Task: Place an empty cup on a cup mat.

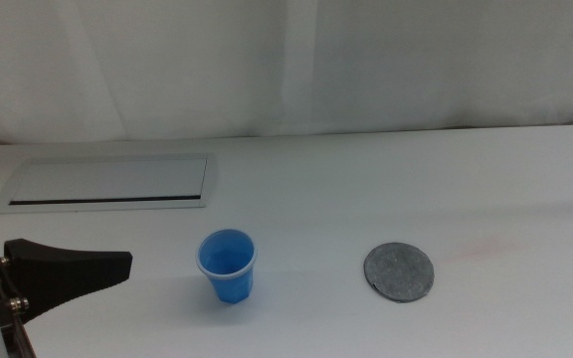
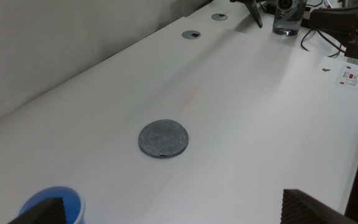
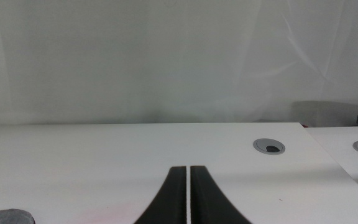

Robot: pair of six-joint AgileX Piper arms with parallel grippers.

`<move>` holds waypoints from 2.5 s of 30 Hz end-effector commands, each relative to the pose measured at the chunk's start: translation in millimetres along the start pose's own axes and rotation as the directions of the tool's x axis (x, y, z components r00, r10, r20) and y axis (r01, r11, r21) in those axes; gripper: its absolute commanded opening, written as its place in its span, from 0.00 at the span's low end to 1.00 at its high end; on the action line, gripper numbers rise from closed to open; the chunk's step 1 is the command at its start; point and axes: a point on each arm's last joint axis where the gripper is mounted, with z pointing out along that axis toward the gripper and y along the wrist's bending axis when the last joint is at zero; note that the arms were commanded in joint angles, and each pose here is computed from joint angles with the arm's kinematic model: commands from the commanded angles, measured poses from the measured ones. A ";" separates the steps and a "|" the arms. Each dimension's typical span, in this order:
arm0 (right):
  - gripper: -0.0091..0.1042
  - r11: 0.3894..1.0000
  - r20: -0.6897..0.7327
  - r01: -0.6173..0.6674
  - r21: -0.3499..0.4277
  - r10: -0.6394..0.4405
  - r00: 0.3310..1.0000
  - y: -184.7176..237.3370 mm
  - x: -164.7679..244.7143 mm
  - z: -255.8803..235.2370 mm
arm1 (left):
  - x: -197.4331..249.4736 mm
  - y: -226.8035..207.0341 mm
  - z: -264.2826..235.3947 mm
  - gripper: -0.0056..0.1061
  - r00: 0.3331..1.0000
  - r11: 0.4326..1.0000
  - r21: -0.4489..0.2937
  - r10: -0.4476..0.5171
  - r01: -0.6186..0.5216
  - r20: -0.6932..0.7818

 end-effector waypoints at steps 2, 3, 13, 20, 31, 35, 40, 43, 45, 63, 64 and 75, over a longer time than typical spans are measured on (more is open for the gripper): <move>0.06 1.000 -0.042 0.003 -0.001 -0.003 0.999 0.7 13.2 1.7 | -2.6 -0.5 0.0 0.82 1.000 1.000 0.003 -0.008 0.008 0.021; 0.06 1.000 -0.042 0.003 -0.001 -0.003 0.999 0.7 13.2 1.7 | -2.7 -0.4 0.0 0.82 1.000 1.000 0.002 -0.008 0.008 0.022; 0.06 1.000 -0.042 0.003 -0.001 -0.003 0.999 0.7 13.2 1.7 | -5.3 2.4 -0.1 0.82 0.999 1.000 -0.029 -0.003 0.005 0.051; 0.06 1.000 -0.042 0.003 -0.001 -0.003 0.999 0.7 13.2 1.7 | -4.6 15.6 -1.4 0.82 0.999 0.985 -0.174 0.020 -0.013 0.040; 0.06 1.000 -0.042 0.003 -0.001 -0.003 0.999 0.7 13.2 1.7 | 7.0 42.7 -12.1 0.82 0.991 0.873 -0.480 -0.124 0.088 -0.044; 0.06 1.000 -0.042 0.003 -0.001 -0.003 0.999 0.7 13.2 1.7 | 4.9 54.1 -26.6 0.82 0.981 0.773 -0.626 -0.184 0.105 -0.062; 0.06 1.000 -0.042 0.003 -0.001 -0.003 0.999 0.7 13.2 1.7 | 3.8 55.3 -30.4 0.82 0.976 0.753 -0.647 -0.209 0.118 -0.065; 0.06 1.000 -0.042 0.003 -0.001 -0.003 0.999 0.7 13.2 1.7 | 3.5 53.7 -27.9 0.82 0.972 0.765 -0.627 -0.227 0.144 -0.054; 0.06 1.000 -0.042 0.003 -0.001 -0.003 0.999 0.7 13.2 1.7 | 4.0 54.0 -24.4 0.82 0.968 0.769 -0.620 -0.244 0.155 -0.062; 0.06 1.000 -0.042 0.003 -0.001 -0.003 0.999 0.7 13.2 1.7 | -35.3 92.0 67.8 0.82 0.924 0.803 -0.575 -0.326 0.158 -0.201; 0.06 1.000 -0.042 0.003 -0.001 -0.003 0.999 0.7 13.2 1.7 | -36.1 94.1 74.4 0.82 0.915 0.802 -0.573 -0.344 0.168 -0.213; 0.06 1.000 -0.042 0.003 -0.001 -0.003 0.999 0.7 13.2 1.7 | -17.0 110.5 128.7 0.82 0.797 0.761 -0.603 -0.510 0.240 -0.325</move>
